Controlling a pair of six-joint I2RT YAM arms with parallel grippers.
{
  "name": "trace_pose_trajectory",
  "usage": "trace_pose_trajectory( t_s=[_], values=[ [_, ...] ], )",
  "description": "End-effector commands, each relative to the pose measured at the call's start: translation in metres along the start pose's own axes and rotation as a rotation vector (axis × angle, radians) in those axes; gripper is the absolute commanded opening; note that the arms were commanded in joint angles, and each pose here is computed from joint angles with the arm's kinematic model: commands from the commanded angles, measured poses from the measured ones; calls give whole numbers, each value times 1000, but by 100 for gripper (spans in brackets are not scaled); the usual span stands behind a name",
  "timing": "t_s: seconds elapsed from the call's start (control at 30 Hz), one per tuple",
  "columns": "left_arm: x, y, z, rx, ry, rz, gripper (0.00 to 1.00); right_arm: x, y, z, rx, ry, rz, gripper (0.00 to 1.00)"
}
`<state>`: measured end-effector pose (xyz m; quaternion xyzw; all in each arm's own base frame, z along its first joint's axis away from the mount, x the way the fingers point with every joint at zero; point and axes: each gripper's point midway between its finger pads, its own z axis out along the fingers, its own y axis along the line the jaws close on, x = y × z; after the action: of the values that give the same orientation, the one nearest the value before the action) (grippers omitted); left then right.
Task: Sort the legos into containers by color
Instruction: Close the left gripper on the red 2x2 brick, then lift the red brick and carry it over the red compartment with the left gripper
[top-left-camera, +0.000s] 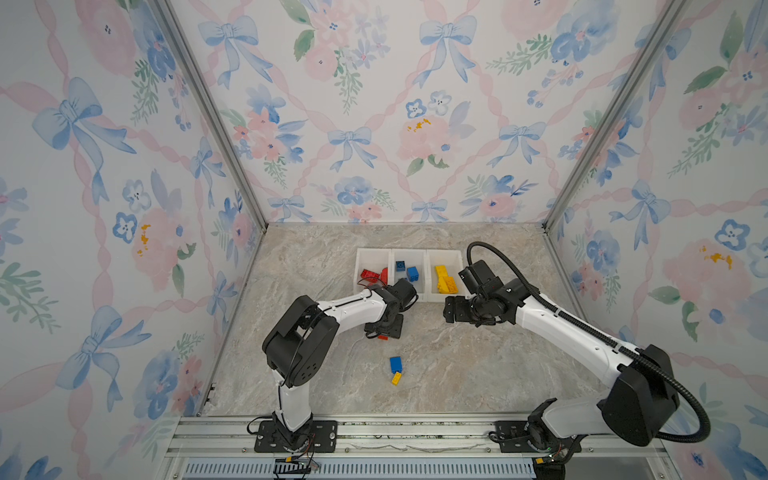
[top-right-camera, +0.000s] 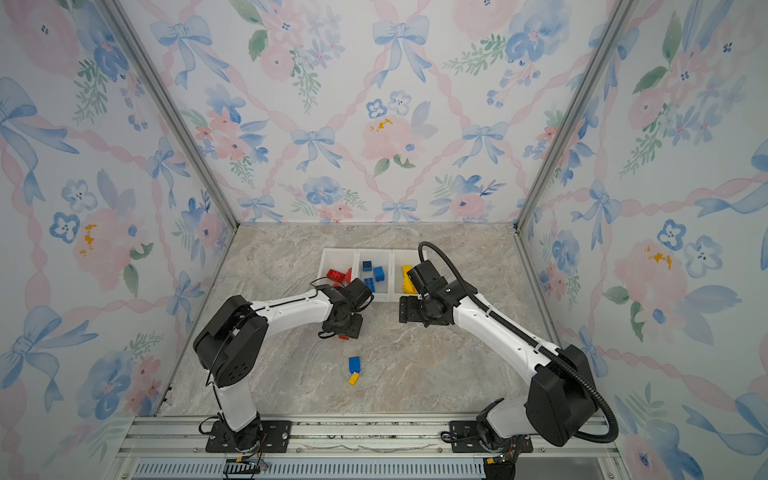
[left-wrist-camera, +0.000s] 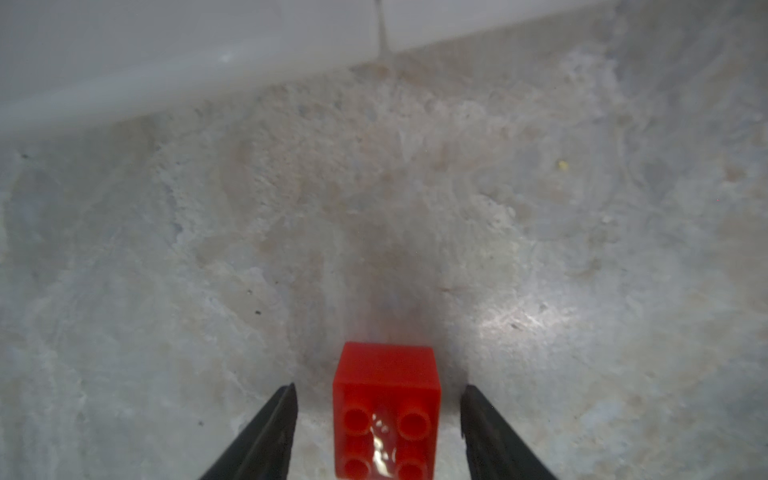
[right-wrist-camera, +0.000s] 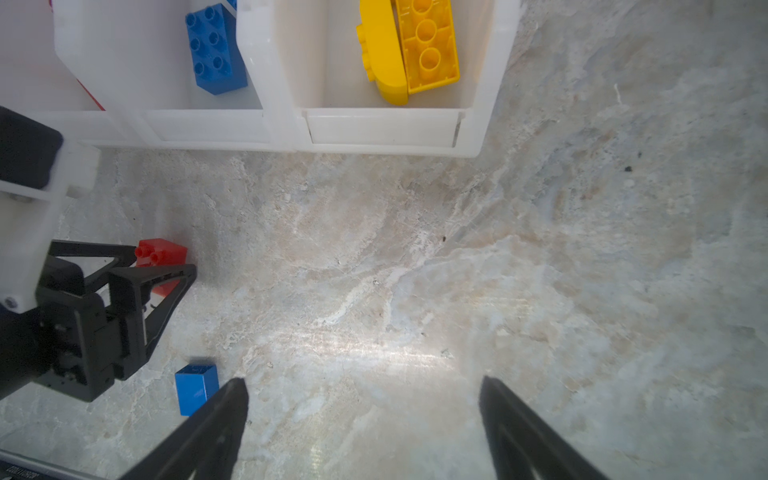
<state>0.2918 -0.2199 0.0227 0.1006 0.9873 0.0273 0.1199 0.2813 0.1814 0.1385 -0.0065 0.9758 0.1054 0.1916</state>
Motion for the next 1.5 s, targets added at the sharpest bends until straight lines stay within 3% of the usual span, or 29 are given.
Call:
trace_pose_trajectory(
  t_s=[0.0,0.6,0.97,1.47],
  values=[
    [1,3,3,-33,17,21,60,1,-5,4,21,4,18,90],
    [-2,2,-2,-24,6,-8,29,-4,-2,5,19,0,15,89],
    [-27,-1,-34,15,-98,-78,25,-1,-6,3,25,0,8,89],
    [-111,13,-103,64,-317,-160,22,-2,-4,2,14,-1,14,89]
  ],
)
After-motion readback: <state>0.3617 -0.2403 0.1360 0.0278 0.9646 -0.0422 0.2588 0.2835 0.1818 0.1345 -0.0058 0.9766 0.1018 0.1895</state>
